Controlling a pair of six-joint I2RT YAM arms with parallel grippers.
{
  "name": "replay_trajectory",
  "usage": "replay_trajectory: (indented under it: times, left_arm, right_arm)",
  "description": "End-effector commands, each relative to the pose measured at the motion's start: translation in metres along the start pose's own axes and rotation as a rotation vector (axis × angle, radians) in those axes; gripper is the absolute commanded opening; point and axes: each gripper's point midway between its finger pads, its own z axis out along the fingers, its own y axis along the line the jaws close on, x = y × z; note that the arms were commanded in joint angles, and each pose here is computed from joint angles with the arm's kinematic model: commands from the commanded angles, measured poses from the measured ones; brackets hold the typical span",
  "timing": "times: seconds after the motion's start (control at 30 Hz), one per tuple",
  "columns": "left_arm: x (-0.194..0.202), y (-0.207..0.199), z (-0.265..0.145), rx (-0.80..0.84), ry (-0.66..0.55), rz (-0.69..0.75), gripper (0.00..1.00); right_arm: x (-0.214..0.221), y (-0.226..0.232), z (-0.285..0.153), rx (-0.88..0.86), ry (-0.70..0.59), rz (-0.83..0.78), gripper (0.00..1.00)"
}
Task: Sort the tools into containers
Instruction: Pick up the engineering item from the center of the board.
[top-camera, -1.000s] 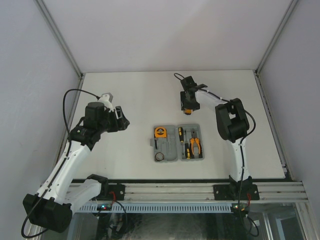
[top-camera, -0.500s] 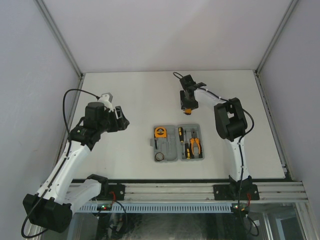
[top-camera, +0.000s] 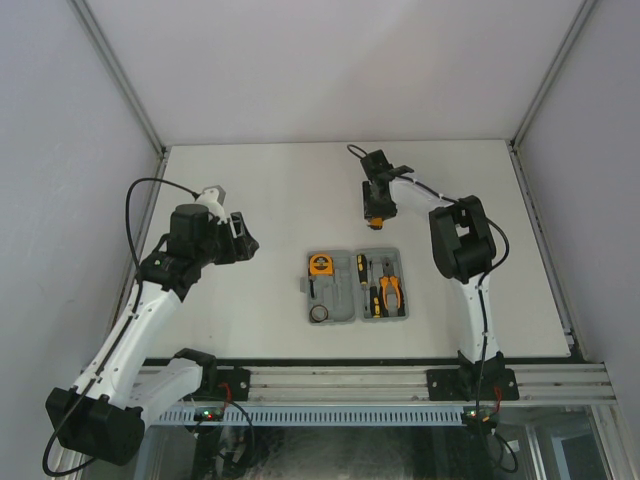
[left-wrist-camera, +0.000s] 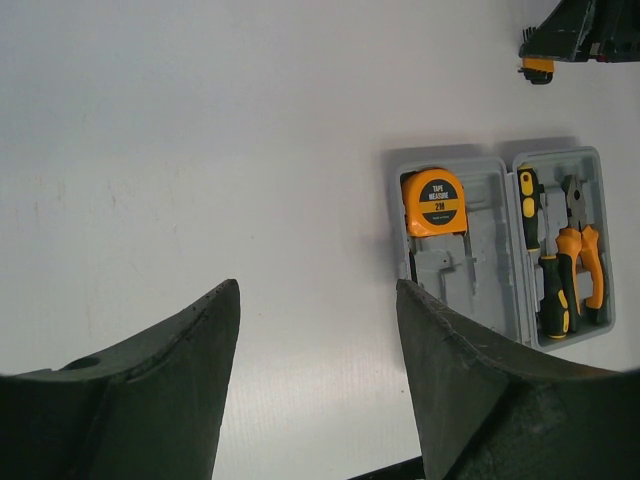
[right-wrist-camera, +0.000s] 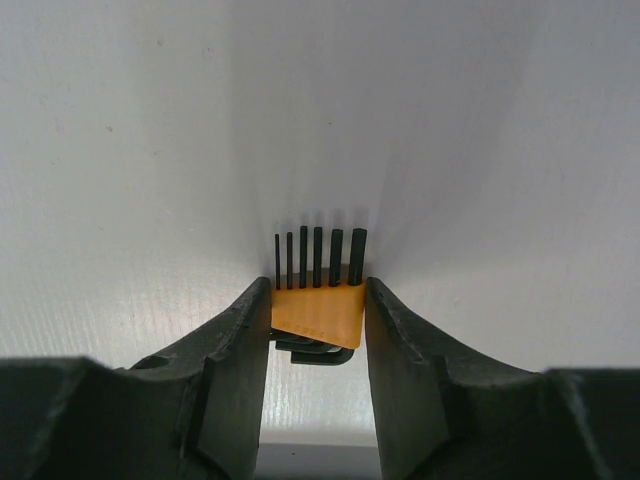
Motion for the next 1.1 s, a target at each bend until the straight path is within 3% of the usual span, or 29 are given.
replay_trajectory:
  times: [0.0, 0.67, 1.07]
  left_arm:
    - [0.002, 0.004, 0.003, -0.007, -0.013, -0.004, 0.68]
    - [0.001, 0.005, 0.003, -0.008, -0.013, -0.005, 0.68]
    - [0.001, 0.004, 0.003, -0.006, -0.013, -0.006, 0.68]
  right_arm:
    - [0.011, -0.004, -0.003, 0.007, 0.027, -0.002, 0.35]
    - [-0.027, 0.001, -0.067, -0.048, -0.164, 0.035, 0.30]
    - [0.020, 0.026, -0.112, -0.084, -0.194, 0.004, 0.29]
